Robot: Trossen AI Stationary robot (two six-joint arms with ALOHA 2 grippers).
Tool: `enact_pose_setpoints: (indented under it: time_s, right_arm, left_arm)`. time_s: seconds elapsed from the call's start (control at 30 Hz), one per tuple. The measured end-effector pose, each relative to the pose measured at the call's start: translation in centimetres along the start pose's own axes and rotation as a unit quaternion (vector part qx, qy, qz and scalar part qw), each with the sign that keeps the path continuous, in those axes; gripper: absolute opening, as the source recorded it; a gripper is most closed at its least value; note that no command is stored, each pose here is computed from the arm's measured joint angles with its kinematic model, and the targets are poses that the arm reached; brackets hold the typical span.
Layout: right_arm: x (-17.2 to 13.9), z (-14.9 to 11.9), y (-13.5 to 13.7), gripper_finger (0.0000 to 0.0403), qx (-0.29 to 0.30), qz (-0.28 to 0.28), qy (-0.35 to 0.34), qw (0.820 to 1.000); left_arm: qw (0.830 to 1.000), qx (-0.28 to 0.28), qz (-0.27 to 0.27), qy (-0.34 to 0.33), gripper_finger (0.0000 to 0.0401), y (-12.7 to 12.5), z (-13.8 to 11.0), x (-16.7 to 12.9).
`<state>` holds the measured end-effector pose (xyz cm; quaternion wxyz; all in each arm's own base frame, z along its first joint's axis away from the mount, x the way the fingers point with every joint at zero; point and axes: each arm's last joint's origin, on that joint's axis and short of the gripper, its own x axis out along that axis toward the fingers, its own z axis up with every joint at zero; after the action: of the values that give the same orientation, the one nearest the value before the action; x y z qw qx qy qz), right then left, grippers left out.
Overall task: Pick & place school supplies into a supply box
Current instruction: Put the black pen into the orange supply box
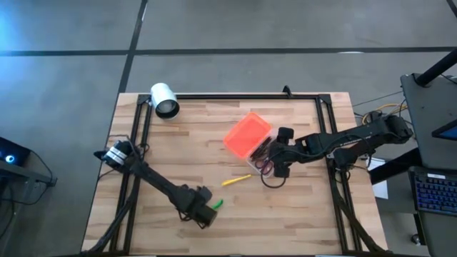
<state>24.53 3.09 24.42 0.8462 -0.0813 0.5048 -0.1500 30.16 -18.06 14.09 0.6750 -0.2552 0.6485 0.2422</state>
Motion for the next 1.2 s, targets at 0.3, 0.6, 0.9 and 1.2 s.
enact_pose_setpoints:
  time_s: [0.3, 0.6, 0.9, 1.2]
  right_arm:
    - [-3.8, 1.9, 0.1, 0.0256, 0.057, -0.07, -0.095, 0.991]
    - [-9.6, 2.5, -2.1, 0.0233, 0.159, -0.126, -0.184, 0.962]
    - [-11.4, -3.1, -4.8, 0.0226, 0.335, -0.186, -0.122, 0.916]
    - [-11.3, -7.2, -5.6, 0.0226, 0.422, -0.186, -0.087, 0.883]
  left_arm:
    - [0.999, 0.034, -0.003, -0.002, 0.0013, 1.4, 3.1, 0.6]
    - [0.991, 0.052, -0.058, -0.111, 0.0012, 2.9, 9.1, -1.7]
    - [0.959, 0.028, -0.146, -0.242, 0.001, 3.8, 17.8, -8.8]
    - [0.925, -0.006, -0.231, -0.302, 0.001, 5.0, 26.1, -12.6]
